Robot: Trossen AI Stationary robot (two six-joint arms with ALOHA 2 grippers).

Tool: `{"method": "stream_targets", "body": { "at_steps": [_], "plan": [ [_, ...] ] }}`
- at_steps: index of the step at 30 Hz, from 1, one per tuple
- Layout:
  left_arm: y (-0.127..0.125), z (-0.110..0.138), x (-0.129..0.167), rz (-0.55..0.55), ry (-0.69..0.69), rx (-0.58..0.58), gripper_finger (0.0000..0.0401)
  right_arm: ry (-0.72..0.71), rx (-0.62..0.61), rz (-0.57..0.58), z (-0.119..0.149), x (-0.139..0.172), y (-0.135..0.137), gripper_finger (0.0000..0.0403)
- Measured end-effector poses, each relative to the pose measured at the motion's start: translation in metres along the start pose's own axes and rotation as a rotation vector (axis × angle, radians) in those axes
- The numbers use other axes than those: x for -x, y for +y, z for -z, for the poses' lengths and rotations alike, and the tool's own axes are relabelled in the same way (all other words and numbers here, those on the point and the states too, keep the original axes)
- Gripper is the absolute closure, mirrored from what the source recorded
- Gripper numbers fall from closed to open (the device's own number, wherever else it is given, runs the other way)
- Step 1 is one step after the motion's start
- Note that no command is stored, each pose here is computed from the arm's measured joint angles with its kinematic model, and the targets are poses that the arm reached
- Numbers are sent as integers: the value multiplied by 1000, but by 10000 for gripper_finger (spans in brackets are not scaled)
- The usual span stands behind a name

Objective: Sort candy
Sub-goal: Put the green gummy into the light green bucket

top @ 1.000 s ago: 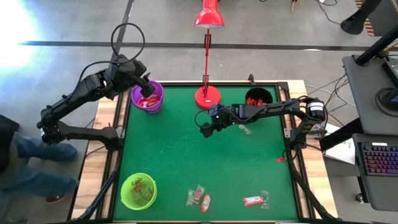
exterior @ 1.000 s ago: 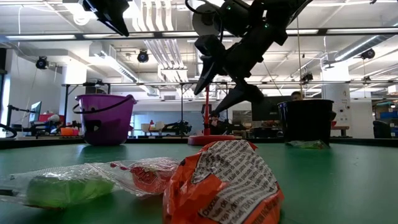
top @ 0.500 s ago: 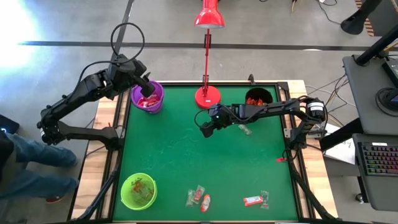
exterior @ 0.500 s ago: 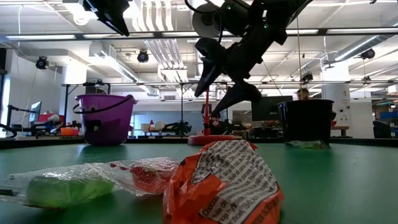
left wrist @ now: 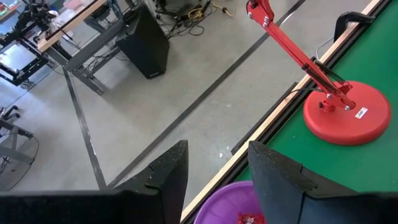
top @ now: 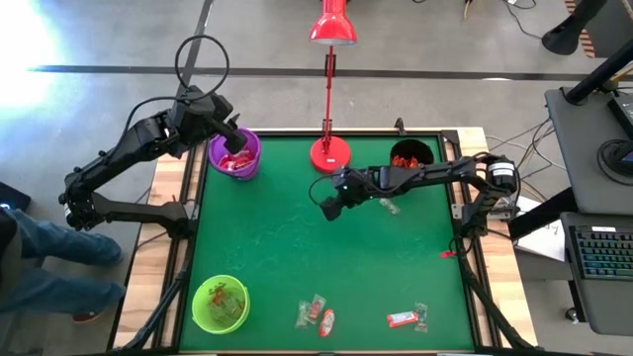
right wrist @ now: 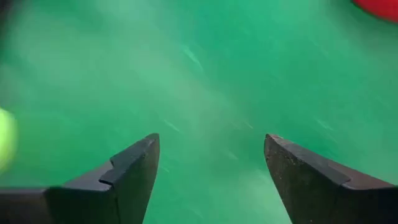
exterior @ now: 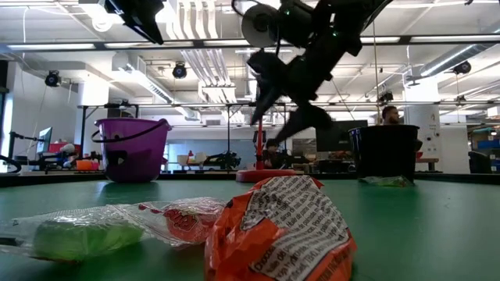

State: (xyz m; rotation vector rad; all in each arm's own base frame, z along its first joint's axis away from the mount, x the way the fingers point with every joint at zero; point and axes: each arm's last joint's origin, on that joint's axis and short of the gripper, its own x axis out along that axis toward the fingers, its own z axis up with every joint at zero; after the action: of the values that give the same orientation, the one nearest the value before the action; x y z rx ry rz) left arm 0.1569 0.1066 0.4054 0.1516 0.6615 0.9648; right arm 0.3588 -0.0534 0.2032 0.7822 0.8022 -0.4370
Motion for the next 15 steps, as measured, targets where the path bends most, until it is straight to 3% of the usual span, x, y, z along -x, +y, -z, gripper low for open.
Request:
{"method": "stream_targets", "body": {
  "at_steps": [6,15],
  "plan": [
    [0,-1,0,-1,-5,-2,251,192,122,162,17,3,-17,149],
    [-2,-1,-4,1,6,-11,251,376,148,393,35,13,-35,148]
  ]
}}
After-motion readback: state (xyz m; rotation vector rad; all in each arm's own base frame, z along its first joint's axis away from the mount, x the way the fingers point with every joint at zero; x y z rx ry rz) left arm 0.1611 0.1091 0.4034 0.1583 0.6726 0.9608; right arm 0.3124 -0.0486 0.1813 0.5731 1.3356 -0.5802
